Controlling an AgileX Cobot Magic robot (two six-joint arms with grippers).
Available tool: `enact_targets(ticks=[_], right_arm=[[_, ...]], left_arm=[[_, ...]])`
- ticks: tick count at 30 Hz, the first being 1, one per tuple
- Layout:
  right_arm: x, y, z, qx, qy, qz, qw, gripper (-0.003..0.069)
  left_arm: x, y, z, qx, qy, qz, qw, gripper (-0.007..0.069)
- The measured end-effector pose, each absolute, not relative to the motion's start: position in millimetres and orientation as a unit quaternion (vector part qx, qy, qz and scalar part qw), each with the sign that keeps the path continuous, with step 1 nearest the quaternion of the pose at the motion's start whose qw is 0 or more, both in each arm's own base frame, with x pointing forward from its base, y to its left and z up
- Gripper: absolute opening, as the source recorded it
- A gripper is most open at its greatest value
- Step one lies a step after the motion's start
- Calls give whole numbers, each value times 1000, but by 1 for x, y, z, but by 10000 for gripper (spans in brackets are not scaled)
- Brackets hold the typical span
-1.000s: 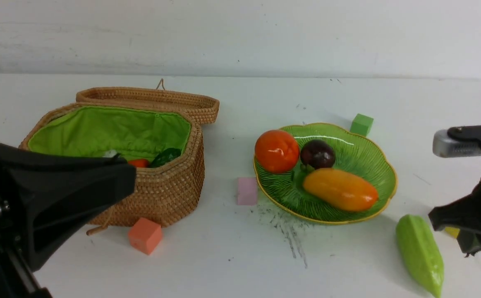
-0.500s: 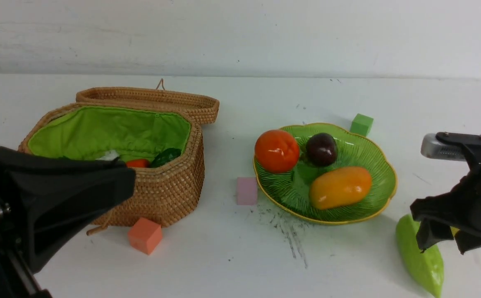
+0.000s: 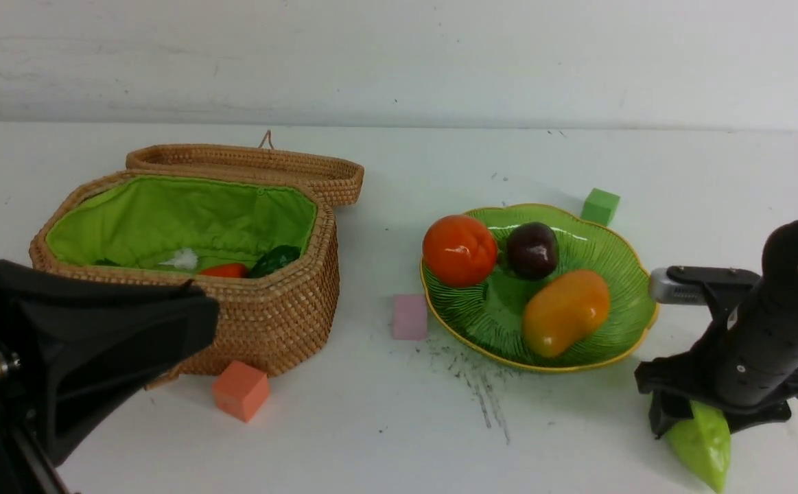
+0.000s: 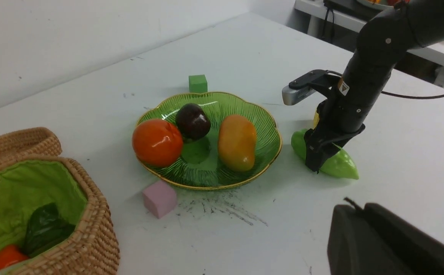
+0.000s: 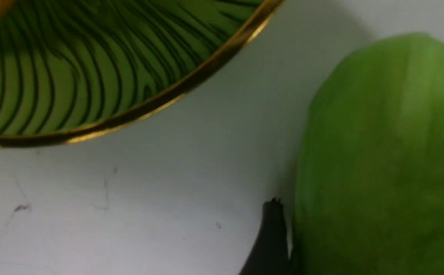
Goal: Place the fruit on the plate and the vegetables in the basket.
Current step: Take a chayote with your right arm and place it on the basket on the left.
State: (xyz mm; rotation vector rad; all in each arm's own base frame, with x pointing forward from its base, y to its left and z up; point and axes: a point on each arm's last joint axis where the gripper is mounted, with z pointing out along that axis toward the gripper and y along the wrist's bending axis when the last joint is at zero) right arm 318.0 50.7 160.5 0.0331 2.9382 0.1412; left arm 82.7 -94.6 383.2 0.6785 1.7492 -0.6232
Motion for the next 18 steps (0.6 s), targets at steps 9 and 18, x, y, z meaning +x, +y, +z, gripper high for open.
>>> enact_targets(ticks=[9,18], right_arm=[[322,50,158,2,994,40,101,456],[298,50,202,-10,997,41,61,456]], left_arm=[[83,-94,382,287,742,-260,547,21],[83,-94,381,288,748,-256,541,23]])
